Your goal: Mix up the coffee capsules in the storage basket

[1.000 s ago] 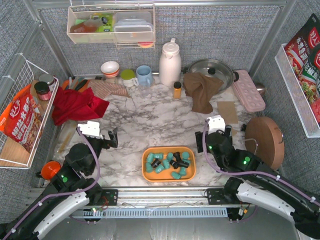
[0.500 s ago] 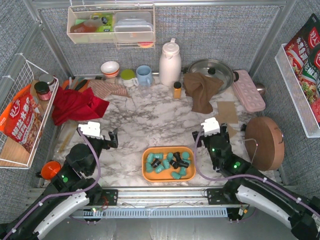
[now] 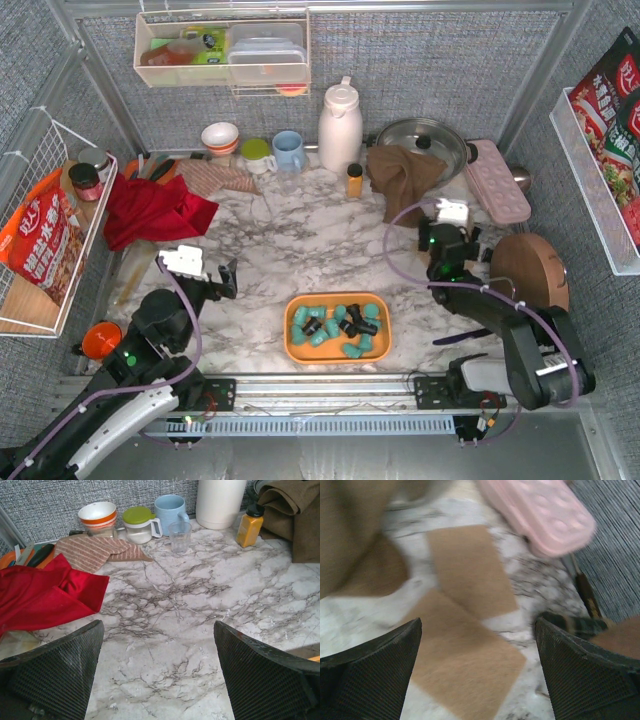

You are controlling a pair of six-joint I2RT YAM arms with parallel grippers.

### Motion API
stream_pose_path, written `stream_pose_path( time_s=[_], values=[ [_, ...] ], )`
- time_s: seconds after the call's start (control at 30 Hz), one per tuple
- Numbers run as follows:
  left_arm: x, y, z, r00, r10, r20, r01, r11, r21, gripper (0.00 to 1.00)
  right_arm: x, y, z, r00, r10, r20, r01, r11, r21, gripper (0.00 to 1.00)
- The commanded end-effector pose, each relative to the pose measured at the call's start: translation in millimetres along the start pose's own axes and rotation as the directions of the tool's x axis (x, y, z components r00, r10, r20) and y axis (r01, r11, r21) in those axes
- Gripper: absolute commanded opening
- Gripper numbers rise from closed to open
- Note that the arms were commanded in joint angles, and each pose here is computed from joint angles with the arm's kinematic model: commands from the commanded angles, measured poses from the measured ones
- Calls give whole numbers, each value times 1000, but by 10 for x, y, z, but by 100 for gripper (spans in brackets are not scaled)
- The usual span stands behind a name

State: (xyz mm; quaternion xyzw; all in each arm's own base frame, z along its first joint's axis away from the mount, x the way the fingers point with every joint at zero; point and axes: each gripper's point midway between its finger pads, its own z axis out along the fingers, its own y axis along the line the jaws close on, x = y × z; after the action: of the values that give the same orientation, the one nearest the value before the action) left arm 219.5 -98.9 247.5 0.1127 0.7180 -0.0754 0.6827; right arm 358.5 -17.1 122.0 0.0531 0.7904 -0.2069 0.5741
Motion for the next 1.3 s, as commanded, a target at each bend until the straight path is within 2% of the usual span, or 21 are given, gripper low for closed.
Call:
stream_pose_path(
  time_s=[0.0,0.27,0.33,0.4,0.5,0.53,0.63,0.67,0.73,0.93,1.07,1.13,1.27],
  values=[
    [-67,-13,12,1000,-8,30,8,1000,6,99,-13,-335,208,958,283,51,-287,950,118,99],
    [-46,-29,19,1000,6,28,-7,1000,15,99,-34,-82,265,978,208,-10,-208,977,-55,99],
    [-58,-21,10,999,1,33,-1,1000,13,99,126,-14,197,982,166,-90,-174,980,-97,99],
    [-65,-14,5,999,-2,39,1,1000,12,99,325,60,171,975,182,-130,-197,973,-116,99],
    [-72,-14,6,999,-1,52,0,1000,13,99,391,142,199,979,151,-137,-173,971,-165,99],
    [-62,-24,12,999,3,50,-4,1000,16,99,378,199,213,988,118,-96,-136,968,-209,99],
    [-34,-42,24,999,10,41,-11,1000,24,99,493,452,337,991,136,-7,-130,933,-337,99],
    [-24,-48,27,999,15,36,-16,1000,26,99,586,470,248,993,100,-61,-116,923,-366,99],
    [-23,-39,23,999,21,35,-22,999,24,99,506,566,233,991,130,-21,-125,879,-461,99],
    [-122,5,57,991,16,132,-18,1000,9,99,562,537,228,991,110,-79,-134,874,-467,99],
    [-141,52,190,973,-49,226,56,998,-25,99,551,498,301,987,137,-84,-160,889,-429,99],
    [-75,156,297,971,-83,225,105,991,-88,99,572,439,331,983,136,-120,-172,905,-388,99],
    [149,564,459,979,-75,187,140,920,-365,100,580,381,362,980,153,-126,-188,919,-347,99]
  ],
)
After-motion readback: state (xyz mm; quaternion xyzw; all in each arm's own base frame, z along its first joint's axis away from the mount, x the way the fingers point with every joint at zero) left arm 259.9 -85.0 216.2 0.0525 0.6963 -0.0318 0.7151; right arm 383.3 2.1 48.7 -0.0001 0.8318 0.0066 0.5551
